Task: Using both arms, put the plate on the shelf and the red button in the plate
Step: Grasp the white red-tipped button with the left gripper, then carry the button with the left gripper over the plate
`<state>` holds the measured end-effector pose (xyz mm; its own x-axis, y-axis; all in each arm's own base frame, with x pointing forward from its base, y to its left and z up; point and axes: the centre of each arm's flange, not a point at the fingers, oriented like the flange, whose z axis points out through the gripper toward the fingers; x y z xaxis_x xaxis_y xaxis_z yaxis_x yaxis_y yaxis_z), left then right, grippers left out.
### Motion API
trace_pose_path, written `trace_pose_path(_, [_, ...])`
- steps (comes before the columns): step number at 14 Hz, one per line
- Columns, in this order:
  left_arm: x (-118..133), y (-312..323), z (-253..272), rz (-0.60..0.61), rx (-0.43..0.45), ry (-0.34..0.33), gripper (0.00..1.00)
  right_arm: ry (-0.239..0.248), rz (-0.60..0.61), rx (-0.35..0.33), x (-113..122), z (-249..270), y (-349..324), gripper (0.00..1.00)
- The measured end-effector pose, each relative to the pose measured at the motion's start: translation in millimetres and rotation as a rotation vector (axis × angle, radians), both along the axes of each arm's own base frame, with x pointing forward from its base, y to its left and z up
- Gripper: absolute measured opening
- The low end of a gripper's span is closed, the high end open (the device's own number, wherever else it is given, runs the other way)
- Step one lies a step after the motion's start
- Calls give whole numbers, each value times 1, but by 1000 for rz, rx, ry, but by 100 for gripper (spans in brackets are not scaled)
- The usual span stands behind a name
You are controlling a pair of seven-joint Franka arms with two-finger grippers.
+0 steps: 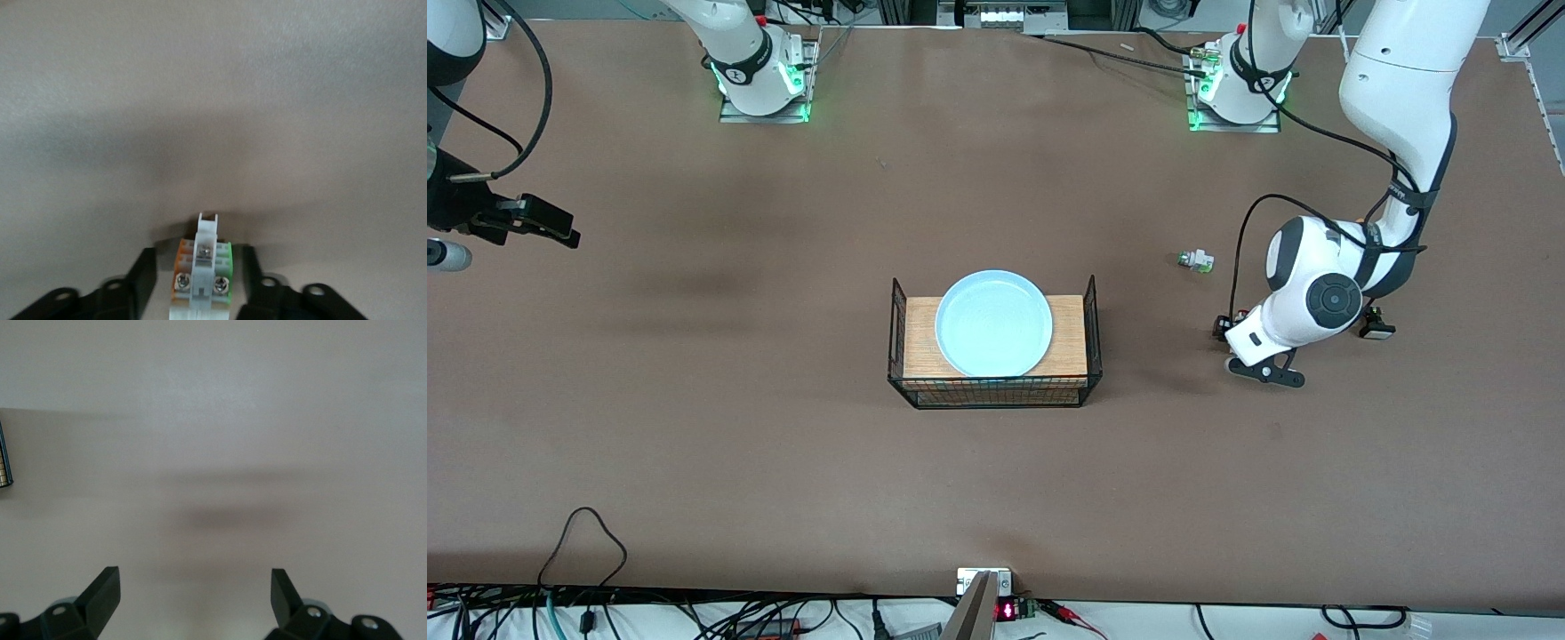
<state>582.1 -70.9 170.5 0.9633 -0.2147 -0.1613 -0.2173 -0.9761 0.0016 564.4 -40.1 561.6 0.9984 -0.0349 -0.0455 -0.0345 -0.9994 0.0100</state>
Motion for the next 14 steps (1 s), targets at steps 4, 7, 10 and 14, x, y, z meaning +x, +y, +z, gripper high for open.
trace_pose_path(4, [7,-2,14,-9,6,44,34,7,8,2,-4,3,4,100])
trace_pose_path(7, [35,-24,74,-39,1,81,34,2,11,2,-4,6,6,100])
trace_pose_path(10, [56,-76,166,-109,-27,91,34,2,12,2,-4,7,6,100])
trace_pose_path(14, [57,-162,266,-129,-164,19,34,7,14,2,-6,8,6,100])
